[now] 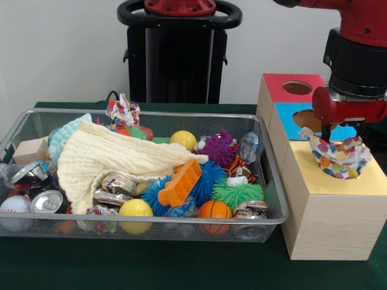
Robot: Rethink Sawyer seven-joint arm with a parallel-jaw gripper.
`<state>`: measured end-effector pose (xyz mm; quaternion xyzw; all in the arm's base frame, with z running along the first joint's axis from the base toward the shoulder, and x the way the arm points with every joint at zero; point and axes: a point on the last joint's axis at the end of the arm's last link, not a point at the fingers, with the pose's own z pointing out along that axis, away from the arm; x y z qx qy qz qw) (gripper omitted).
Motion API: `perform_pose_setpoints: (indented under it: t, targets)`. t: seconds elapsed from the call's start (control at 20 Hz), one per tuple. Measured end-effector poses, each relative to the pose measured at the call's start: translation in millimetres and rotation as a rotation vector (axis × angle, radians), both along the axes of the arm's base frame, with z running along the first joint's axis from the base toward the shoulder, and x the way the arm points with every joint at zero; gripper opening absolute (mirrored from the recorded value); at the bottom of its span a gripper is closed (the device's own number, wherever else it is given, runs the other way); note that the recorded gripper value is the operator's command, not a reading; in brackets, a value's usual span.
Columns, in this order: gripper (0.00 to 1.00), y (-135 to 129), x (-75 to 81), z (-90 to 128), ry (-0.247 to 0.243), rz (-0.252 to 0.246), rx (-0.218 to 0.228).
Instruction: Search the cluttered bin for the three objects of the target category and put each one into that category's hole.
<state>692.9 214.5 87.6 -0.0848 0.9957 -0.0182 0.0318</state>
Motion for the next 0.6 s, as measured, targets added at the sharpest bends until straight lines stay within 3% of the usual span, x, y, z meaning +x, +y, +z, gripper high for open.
perform_pose_setpoints:
  t: [0.25, 0.6]
  targets:
    - [1.00, 0.9, -2.5, 5.6, -0.001, 0.001, -0.002]
    - [1.00, 5.1, -6.7, 40.7, 0.007, 0.004, -0.003]
